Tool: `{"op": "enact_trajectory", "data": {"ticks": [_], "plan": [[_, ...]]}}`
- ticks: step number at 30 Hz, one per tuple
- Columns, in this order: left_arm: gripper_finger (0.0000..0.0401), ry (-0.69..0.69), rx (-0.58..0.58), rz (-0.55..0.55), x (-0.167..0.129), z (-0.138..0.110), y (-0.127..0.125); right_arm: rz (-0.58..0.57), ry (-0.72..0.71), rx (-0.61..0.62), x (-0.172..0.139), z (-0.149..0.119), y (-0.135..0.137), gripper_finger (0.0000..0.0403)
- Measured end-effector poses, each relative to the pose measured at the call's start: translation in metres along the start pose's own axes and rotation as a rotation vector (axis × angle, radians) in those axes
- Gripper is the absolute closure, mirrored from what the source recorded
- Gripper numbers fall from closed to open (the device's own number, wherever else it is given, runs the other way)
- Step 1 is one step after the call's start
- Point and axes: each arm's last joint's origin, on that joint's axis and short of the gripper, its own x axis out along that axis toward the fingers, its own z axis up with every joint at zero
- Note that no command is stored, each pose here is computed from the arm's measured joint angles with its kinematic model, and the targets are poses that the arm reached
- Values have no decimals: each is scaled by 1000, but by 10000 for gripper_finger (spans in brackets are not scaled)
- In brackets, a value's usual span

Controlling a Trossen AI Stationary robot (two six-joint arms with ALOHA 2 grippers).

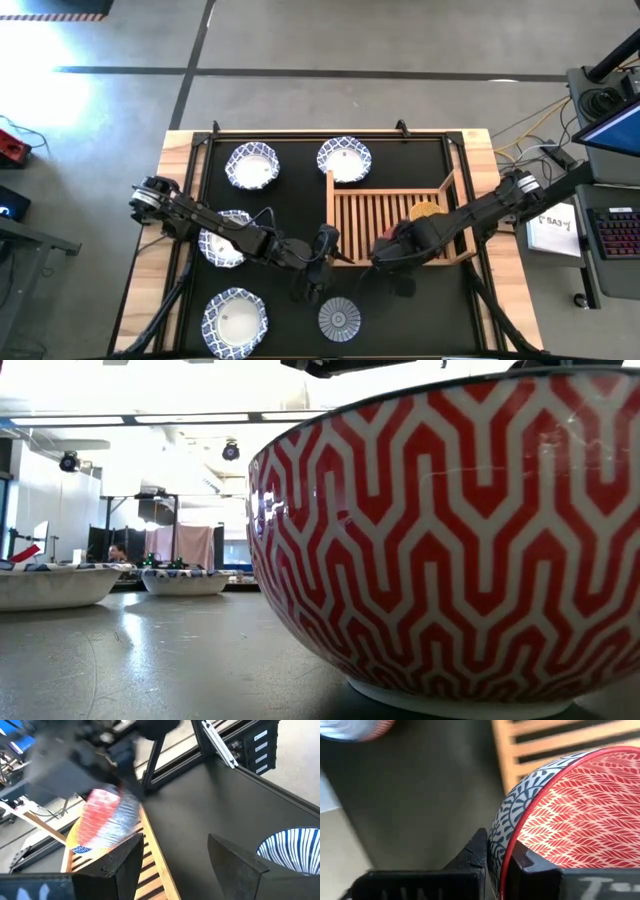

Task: Place and stack bowls onto a shelf
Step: Stack the red patterned bowl on top of the yellow patterned bowl on the shelf

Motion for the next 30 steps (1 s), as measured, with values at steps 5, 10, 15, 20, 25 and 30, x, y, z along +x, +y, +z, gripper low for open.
{"op": "enact_trajectory", "data": {"ticks": [5,10,15,20,25,30], "plan": [[197,0,0,-1,0,0,0,-102,-74,18,-19,-13,-12,390],[197,1,-4,-2,0,0,0,-215,-117,54,-27,-25,-24,390],[197,-1,-46,-1,0,0,0,-325,-85,108,-22,-37,-38,390],[197,2,-46,16,0,0,0,-342,-41,155,-8,-46,-47,390],[197,0,-50,66,0,2,2,-369,-2,170,5,-48,-55,390],[197,-29,-58,84,0,6,4,-341,42,177,21,-48,-62,390]]}}
